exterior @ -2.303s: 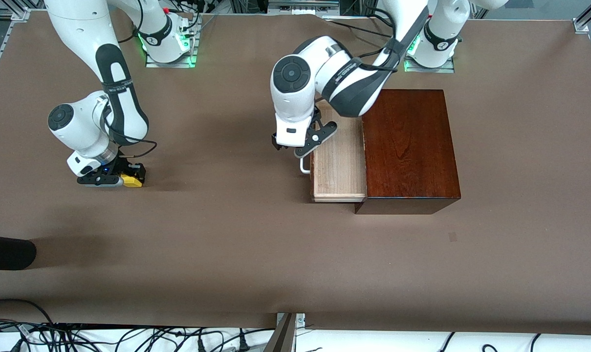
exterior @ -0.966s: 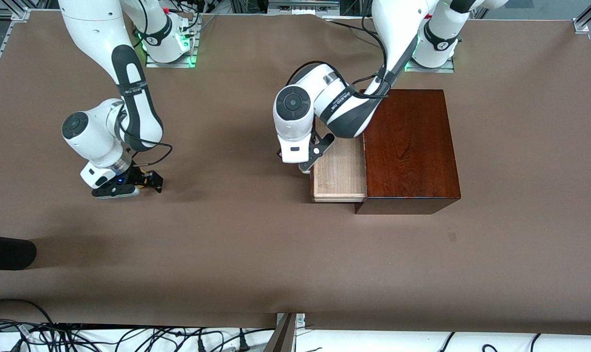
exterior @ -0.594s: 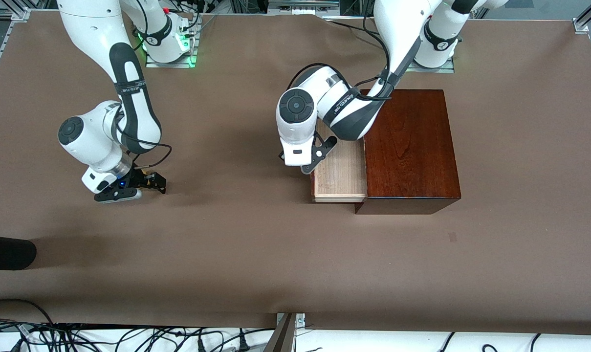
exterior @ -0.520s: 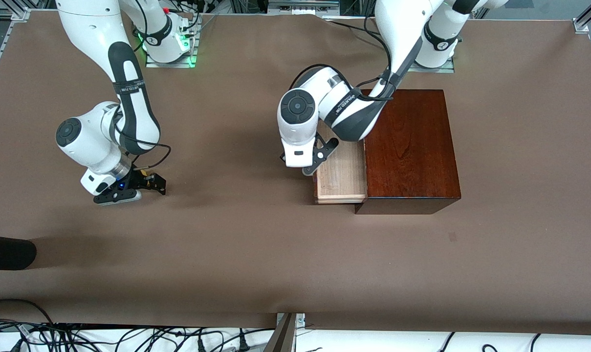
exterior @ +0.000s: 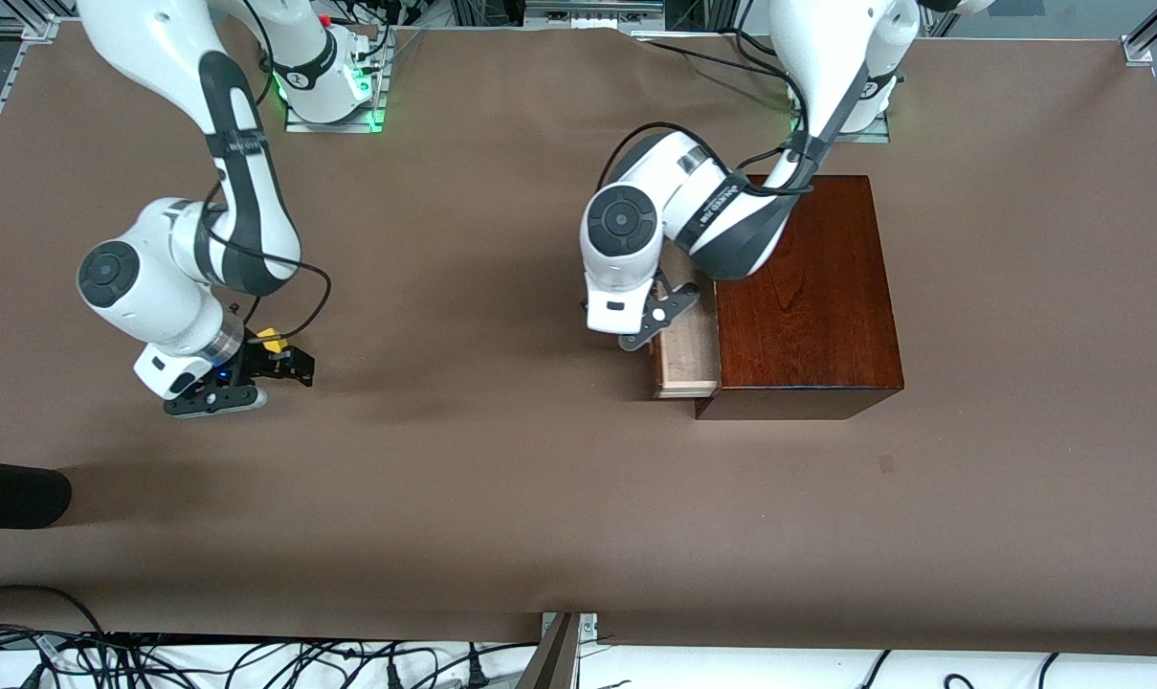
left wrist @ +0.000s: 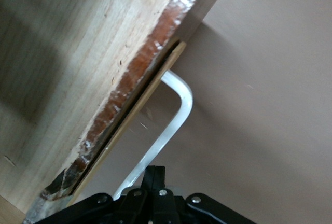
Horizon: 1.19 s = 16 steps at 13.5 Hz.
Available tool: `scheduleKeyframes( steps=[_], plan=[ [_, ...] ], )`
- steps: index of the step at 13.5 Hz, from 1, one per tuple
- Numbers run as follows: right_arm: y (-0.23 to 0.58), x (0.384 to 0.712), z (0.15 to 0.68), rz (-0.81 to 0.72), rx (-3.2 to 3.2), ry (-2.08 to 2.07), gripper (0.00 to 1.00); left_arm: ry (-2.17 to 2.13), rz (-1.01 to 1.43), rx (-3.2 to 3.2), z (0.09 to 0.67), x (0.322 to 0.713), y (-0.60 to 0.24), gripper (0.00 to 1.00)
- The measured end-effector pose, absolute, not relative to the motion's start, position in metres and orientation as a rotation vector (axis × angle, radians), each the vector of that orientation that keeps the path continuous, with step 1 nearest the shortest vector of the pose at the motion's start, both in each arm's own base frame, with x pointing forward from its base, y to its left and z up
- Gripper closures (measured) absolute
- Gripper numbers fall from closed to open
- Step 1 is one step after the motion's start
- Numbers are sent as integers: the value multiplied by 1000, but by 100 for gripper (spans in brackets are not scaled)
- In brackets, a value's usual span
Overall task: Open drawer, take yellow block, close drawer
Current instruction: 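Push the drawer shut with the left gripper while the right gripper releases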
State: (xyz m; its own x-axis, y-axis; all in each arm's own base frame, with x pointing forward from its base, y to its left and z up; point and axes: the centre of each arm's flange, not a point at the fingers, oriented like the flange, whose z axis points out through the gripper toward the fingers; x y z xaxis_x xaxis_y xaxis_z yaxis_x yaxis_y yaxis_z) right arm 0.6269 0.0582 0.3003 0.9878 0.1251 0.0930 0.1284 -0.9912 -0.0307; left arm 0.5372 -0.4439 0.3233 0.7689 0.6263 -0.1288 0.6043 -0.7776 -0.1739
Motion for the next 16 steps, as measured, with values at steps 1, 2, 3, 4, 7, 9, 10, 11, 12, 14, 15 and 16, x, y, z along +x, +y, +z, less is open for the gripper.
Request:
scheduleKeyframes(
  steps=[1,2,3,4,7,9,10,11,12,14,15,16],
  plan=[
    [61,627,318,-118,-3094,-186,0,-962,269,-2828,320,541,-428,99],
    [63,625,336,-98,-3088,-181,0,-939,272,-2821,319,546,-411,99],
    [63,622,354,-81,-3087,-182,0,-927,278,-2816,319,550,-394,99],
    [60,617,372,-65,-3090,-185,0,-923,295,-2822,320,553,-383,99],
    [40,597,429,-24,-3088,-183,0,-900,296,-2837,322,552,-382,99],
    [17,581,468,-23,-3094,-160,0,-907,291,-2846,328,552,-382,99],
    [7,574,484,-31,-3109,-154,0,-921,281,-2863,341,554,-382,94],
    [0,568,497,-41,-3120,-148,0,-937,272,-2891,360,555,-381,85],
    [-5,565,507,-47,-3124,-142,0,-943,249,-2922,383,554,-381,74],
    [-10,566,525,-58,-3126,-122,0,-962,215,-2978,427,549,-380,52],
    [-14,567,535,-61,-3128,-94,0,-967,206,-3008,447,547,-377,44],
    [-16,567,545,-61,-3128,-61,0,-939,192,-3041,466,546,-369,33]
  ],
)
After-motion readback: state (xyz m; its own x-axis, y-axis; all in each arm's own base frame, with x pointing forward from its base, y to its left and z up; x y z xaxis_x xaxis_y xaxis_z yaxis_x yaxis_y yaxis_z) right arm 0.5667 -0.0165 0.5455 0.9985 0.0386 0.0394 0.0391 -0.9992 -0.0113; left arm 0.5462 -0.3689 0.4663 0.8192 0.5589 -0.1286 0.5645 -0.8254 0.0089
